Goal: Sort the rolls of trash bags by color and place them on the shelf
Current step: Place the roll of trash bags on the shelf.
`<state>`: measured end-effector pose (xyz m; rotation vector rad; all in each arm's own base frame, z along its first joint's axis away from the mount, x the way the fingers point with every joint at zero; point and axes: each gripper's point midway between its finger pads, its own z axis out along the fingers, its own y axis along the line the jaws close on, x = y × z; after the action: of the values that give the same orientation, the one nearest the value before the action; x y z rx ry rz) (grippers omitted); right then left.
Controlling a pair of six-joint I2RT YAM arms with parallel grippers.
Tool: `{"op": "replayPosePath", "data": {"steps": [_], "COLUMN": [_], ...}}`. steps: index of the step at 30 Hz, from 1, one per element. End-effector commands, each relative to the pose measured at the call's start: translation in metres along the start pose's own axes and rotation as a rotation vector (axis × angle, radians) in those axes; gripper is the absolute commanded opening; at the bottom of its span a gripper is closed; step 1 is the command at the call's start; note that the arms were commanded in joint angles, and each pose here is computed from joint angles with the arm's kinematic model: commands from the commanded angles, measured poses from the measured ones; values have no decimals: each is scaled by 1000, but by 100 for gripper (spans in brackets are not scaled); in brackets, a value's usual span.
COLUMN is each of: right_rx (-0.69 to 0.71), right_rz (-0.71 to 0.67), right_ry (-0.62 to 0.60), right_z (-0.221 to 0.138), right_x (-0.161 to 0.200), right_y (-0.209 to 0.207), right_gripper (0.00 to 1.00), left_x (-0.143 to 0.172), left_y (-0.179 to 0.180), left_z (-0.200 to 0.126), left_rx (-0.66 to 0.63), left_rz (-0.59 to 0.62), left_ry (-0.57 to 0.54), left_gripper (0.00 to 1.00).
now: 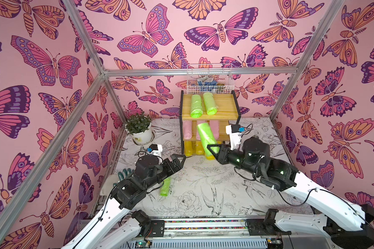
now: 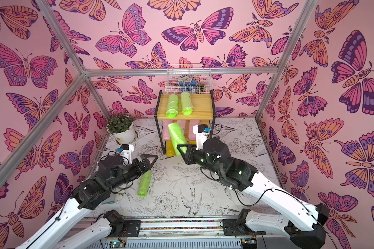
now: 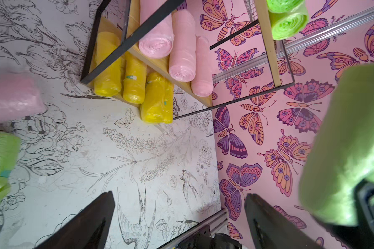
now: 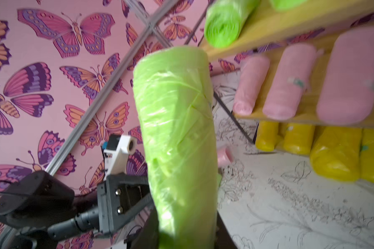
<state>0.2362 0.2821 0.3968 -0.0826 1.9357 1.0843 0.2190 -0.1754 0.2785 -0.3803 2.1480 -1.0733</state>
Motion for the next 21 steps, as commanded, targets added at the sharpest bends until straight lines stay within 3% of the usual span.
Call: {"op": "replayPosePath", "data": {"steps": [1, 6, 11, 21], "right_rx": [29, 46, 80, 156], "right_rz": [-46, -21, 9, 77], "right_ry": [-117, -231, -254, -207], "right_z": [-5, 4, 22, 51], "right_x": [-50, -115, -158, -185], "right_y": [-5, -14, -32, -74], "right_gripper": [0, 0, 0, 0], "left_x": [3, 6, 5, 7], "left_y": [17, 21, 26, 41], "left_z": [-3, -1, -3, -4], "left_rx": [-70, -89, -124, -243], "left_rz": [36, 42, 57, 111], "left_ry": [-2, 16, 16, 57], "left_gripper": [100, 100, 100, 100]}}
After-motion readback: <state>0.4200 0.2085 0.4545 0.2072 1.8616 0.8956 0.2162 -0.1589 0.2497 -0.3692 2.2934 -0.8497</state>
